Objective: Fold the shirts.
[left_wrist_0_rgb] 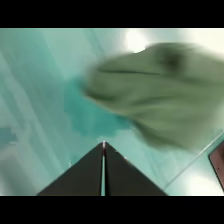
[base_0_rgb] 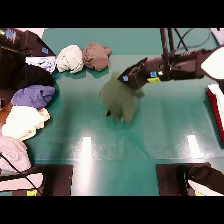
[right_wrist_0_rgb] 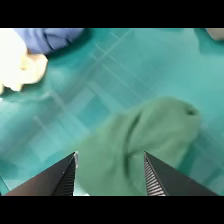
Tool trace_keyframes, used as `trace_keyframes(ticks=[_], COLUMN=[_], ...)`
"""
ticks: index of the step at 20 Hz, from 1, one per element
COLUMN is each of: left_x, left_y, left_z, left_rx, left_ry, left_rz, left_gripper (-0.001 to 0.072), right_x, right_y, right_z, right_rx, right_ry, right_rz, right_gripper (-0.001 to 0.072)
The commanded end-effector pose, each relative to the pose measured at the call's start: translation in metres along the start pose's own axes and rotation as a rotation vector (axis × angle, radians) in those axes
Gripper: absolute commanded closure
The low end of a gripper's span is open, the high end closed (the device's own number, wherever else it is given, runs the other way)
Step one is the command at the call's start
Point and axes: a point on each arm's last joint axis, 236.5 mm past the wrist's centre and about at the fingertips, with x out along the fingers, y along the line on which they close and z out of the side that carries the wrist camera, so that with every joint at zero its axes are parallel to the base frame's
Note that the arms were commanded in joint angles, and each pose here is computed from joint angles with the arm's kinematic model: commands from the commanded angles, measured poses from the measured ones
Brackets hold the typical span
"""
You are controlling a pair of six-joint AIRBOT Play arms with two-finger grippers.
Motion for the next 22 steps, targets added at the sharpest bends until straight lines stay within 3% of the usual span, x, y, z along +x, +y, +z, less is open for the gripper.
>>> trace_keyframes(ticks=[1,2,3,9,12,17,22], left_x=[0.031,0.046,0.065,0.192,0.235,0.258,0.280], left_y=[0.010,0.012,0.013,-0.008,-0.009,0.007,0.013], left_z=[-0.024,-0.034,-0.046,-0.138,-0.176,-0.161,-0.175], left_rx=[-0.045,-0.075,-0.101,-0.218,-0.251,-0.318,-0.398], left_ry=[0.088,0.121,0.156,0.299,0.302,0.169,0.212], left_rz=[-0.034,-0.050,-0.065,-0.138,-0.097,-0.058,-0.075], left_gripper=[0.0564,0.0329,0.0253,0.0253,0.0253,0.0253,0.0253], right_x=[-0.015,-0.031,-0.047,-0.131,-0.140,-0.131,-0.125], right_y=[-0.034,-0.050,-0.064,-0.122,-0.132,-0.130,-0.121], right_z=[-0.013,-0.011,-0.008,-0.023,-0.037,-0.051,-0.049], right_rx=[0.065,0.095,0.129,0.284,0.321,0.332,0.312], right_ry=[-0.022,-0.053,-0.089,-0.265,-0.280,-0.243,-0.239], right_rz=[-0.070,-0.108,-0.145,-0.314,-0.346,-0.334,-0.312], right_gripper=[0.0230,0.0231,0.0231,0.0239,0.0239,0.0239,0.0240])
